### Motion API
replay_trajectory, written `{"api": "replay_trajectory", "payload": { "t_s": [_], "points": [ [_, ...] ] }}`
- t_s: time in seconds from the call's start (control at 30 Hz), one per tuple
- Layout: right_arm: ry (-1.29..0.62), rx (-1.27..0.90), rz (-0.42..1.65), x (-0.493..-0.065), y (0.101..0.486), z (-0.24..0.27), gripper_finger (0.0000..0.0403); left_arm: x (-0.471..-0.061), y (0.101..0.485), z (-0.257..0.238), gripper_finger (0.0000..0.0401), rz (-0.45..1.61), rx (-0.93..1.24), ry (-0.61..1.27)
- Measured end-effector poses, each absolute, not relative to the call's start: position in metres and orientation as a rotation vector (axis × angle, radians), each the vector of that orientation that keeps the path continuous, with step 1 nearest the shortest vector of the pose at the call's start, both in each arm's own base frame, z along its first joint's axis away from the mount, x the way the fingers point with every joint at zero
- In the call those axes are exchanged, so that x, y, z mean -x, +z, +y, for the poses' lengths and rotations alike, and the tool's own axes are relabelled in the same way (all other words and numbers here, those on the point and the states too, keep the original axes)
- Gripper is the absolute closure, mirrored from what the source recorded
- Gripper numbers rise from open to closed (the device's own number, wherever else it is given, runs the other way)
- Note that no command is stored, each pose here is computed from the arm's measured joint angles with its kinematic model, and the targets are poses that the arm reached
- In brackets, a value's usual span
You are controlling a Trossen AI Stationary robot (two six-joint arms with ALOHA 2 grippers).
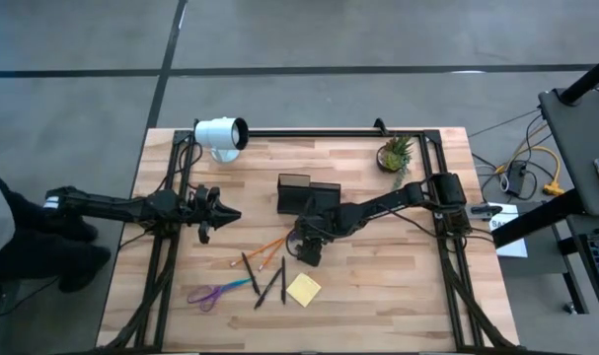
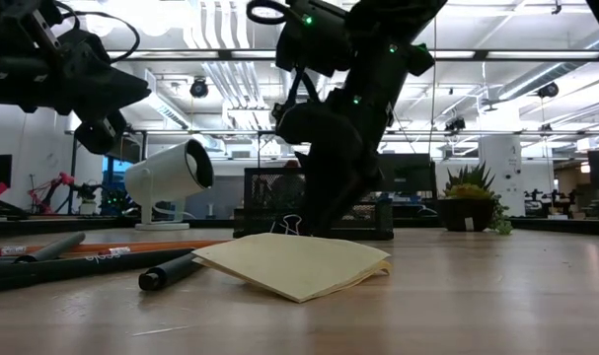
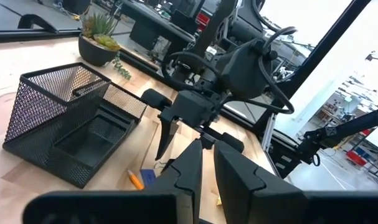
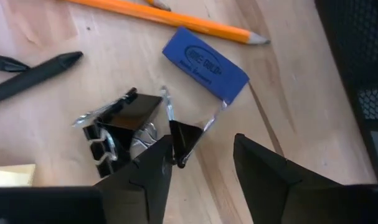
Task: Pick and place office supplies into organizer
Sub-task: Put the top black binder clip into the black desk organizer
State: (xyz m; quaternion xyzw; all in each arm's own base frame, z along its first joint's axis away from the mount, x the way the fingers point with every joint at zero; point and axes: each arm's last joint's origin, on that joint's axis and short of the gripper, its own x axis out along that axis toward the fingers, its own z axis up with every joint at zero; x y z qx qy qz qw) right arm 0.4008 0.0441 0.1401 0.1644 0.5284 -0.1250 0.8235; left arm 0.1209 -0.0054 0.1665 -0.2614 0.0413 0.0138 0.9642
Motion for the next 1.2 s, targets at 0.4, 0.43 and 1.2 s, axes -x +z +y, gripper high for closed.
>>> {"api": "replay_trajectory", "payload": {
  "t_s": [0.4,0.43,1.2],
  "points": [
    [-0.265,-0.334,1.082,-0.405,0.142,0.035,0.0332,-0.121,0.166,-0.005,0.0374,0.080,0.530,0.052],
    [-0.269,-0.333,1.076,-0.406,0.142,0.035,0.0337,-0.121,0.166,-0.005,0.0374,0.079,0.530,0.051],
    [-0.410,-0.281,0.890,-0.431,0.205,0.027,0.0393,-0.121,0.167,-0.005,0.0374,0.076,0.536,0.050]
  ]
}}
